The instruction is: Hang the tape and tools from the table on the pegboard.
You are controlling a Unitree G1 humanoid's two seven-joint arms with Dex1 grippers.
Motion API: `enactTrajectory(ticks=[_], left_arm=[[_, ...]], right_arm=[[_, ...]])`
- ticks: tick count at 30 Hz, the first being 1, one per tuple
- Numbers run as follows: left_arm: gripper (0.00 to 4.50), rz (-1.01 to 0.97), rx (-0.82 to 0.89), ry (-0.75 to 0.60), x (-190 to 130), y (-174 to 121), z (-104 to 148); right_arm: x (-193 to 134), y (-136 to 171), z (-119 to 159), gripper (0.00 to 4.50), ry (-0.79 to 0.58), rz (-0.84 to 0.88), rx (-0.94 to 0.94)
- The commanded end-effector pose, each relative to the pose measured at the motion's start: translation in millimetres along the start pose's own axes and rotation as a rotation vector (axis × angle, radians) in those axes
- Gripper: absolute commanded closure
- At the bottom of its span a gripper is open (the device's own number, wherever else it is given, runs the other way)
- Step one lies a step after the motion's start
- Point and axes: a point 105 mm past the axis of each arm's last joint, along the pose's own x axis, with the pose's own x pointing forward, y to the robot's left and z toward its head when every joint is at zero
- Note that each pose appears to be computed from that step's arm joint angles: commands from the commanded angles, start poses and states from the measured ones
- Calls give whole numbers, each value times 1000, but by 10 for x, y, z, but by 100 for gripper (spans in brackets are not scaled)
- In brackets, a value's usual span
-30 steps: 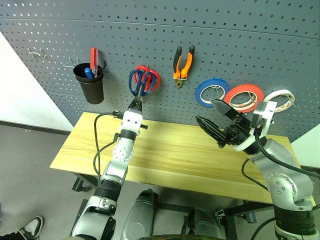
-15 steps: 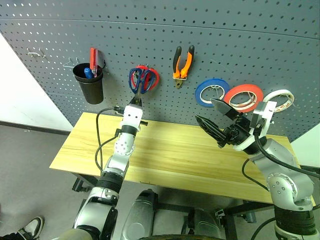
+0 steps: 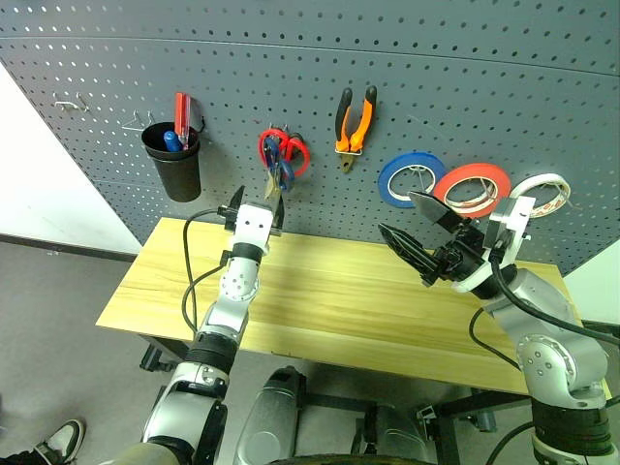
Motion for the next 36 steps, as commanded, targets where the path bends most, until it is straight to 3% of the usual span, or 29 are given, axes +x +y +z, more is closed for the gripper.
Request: enactTrajectory(ticks=[1, 10, 14, 20, 24, 27, 29, 36], left_arm=[[1, 15, 4, -41, 9, 45, 99], [1, 2, 82, -97, -347, 181, 152], [1, 21, 82, -29, -496, 294, 56], [1, 56, -61, 268, -403, 427, -321], [1, 53, -194, 431, -277, 378, -436], [1, 21, -232, 543, -197, 282, -500], [1, 25, -260, 567, -144, 269, -488], [1, -22, -305, 719, -208, 147, -598]], right_arm=[[-14, 13, 105, 0, -30, 5, -43], [-13, 32, 61, 0, -22, 10, -34], [-9, 42, 32, 0, -16, 13, -29], [21, 68, -9, 0, 7, 27, -1], [33, 123, -80, 0, 62, 55, 35], [15, 243, -364, 0, 256, 126, -2], [31, 242, -488, 0, 331, 129, -43], [129, 250, -552, 0, 332, 119, -77]])
